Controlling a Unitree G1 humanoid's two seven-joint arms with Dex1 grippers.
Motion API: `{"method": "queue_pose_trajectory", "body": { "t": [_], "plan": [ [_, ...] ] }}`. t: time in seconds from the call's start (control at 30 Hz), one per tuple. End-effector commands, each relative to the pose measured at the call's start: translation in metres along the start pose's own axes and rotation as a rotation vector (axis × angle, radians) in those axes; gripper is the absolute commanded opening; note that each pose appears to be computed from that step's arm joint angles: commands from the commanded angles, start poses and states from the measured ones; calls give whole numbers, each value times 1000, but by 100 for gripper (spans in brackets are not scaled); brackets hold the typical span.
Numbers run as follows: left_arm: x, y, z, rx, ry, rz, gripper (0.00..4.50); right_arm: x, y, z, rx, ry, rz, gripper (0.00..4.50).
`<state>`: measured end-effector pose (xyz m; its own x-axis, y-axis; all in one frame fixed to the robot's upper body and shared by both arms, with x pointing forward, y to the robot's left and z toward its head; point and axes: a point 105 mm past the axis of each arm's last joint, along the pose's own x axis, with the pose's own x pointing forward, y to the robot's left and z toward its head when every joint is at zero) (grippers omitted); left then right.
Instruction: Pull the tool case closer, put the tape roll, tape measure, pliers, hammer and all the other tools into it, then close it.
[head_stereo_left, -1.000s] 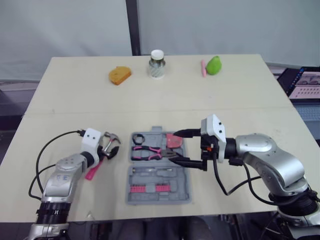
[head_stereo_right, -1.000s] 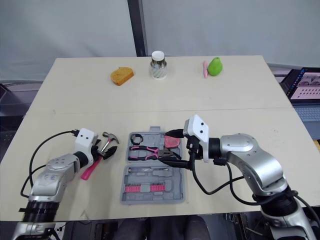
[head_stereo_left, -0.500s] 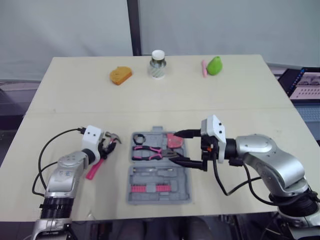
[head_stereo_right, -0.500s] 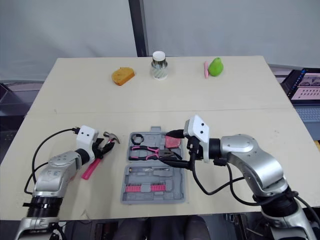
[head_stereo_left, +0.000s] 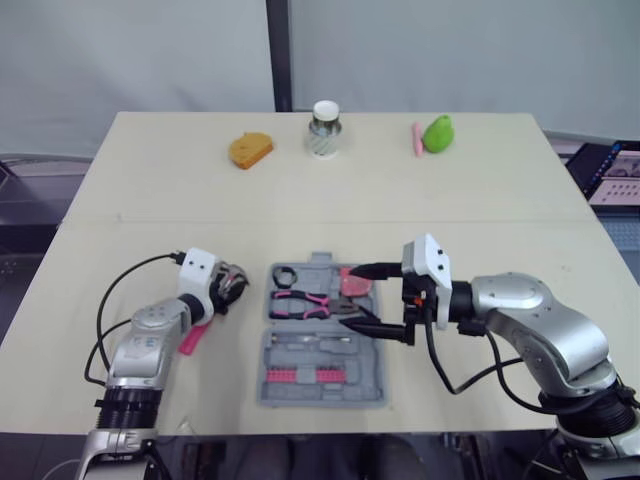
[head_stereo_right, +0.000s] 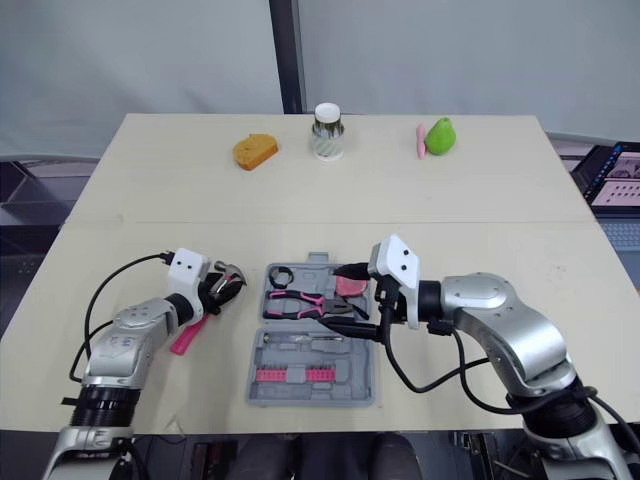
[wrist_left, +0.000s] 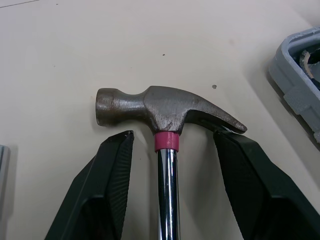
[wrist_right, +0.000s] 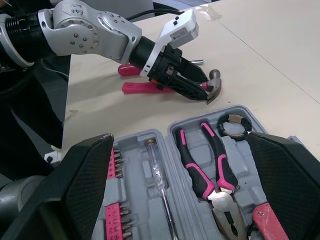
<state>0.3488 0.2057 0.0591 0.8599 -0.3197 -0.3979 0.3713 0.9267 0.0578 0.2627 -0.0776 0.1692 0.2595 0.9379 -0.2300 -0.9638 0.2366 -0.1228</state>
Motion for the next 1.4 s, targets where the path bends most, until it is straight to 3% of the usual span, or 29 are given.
{"method": "queue_pose_trajectory", "body": {
  "t": [0.03, 0.17, 0.43, 0.63, 0.83, 1.03, 1.4],
  "plan": [
    [6, -16, -28, -30, 95, -57, 197, -4, 2, 10, -45, -24, -13, 450],
    [7, -13, -29, -31, 97, -53, 6, -4, 2, 10, -41, -24, -14, 450],
    [11, -16, -25, -13, 80, -66, 6, -5, 2, 6, -30, -23, -20, 450],
    [-12, -21, 14, -27, -34, -105, 6, -13, -3, 17, -52, -62, -32, 450],
    [-39, -21, 44, 32, -46, -149, 6, -24, -11, 34, -91, -100, -35, 450],
    [-65, -52, 66, 221, 26, -403, 6, -49, 2, 21, -120, 28, 37, 450],
    [-88, -121, 62, 553, 232, -781, 6, -70, 34, -2, -115, 175, 79, 450]
  ]
}}
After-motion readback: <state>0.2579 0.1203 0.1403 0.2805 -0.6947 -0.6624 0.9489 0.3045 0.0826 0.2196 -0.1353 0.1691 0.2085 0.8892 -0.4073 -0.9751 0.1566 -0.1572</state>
